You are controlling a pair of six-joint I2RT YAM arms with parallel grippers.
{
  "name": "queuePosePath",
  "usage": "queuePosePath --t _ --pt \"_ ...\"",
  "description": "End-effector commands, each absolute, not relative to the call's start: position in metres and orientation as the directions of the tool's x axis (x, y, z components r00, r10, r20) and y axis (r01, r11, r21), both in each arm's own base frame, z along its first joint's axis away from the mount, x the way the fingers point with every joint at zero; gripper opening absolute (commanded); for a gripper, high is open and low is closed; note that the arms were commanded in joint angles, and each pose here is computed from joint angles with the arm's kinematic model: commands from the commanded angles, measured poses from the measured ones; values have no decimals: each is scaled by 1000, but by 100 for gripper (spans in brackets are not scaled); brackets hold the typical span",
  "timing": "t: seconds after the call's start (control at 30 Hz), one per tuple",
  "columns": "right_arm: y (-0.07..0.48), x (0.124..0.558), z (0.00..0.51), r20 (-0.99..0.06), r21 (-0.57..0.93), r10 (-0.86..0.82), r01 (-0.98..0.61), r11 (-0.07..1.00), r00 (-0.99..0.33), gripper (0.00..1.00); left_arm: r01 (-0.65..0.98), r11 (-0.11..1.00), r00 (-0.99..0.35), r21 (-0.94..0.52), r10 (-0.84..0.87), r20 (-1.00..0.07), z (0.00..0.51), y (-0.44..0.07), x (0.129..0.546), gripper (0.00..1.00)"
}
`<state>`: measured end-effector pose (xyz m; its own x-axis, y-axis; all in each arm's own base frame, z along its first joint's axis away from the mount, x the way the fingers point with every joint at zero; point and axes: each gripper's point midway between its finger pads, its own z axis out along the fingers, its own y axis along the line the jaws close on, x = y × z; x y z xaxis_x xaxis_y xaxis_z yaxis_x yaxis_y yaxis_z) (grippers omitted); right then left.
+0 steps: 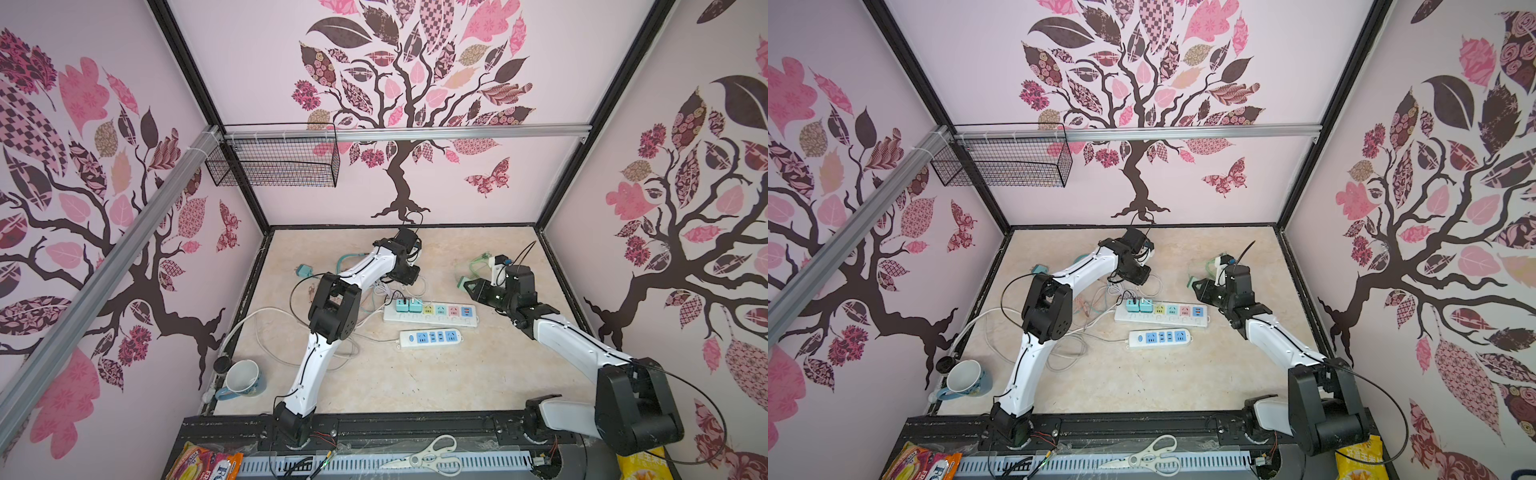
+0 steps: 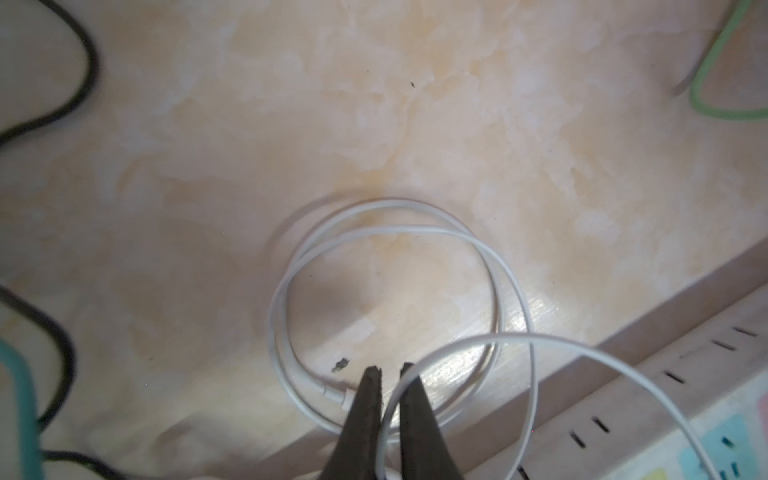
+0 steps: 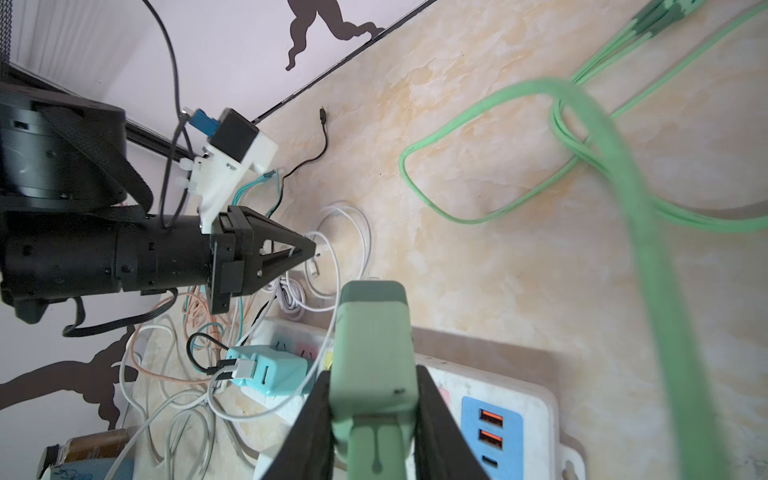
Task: Insert the plug
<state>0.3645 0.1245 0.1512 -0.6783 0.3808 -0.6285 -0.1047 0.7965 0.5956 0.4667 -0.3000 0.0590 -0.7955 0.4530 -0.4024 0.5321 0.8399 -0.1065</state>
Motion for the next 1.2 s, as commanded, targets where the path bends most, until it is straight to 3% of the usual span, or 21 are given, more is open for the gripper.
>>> queuePosePath --t 0.0,0.3,0.53,0.77,0.9,1.03,1.17 --pt "132 367 174 -670 580 331 -189 793 -664 0 483 873 -741 -69 366 -563 119 -288 487 0" --pt "150 372 163 -703 480 134 -327 814 -699 0 377 925 -719 42 321 -616 144 -250 478 0" --pt "167 374 158 -727 407 -17 -450 795 -687 0 343 939 -736 30 288 -612 155 -238 465 0" --pt "186 386 155 -759 327 -196 -625 709 -620 0 343 938 -758 -42 250 -602 162 -228 453 0" --pt "192 372 153 -759 222 -394 -775 591 -518 0 305 950 -784 -74 206 -586 159 -218 450 0" --pt "188 355 147 -727 99 -578 -889 446 -371 0 273 954 -807 -124 157 -569 154 -214 446 0" --pt "180 362 137 -649 -4 -687 -902 433 -327 0 254 957 -822 -139 138 -553 149 -209 443 0"
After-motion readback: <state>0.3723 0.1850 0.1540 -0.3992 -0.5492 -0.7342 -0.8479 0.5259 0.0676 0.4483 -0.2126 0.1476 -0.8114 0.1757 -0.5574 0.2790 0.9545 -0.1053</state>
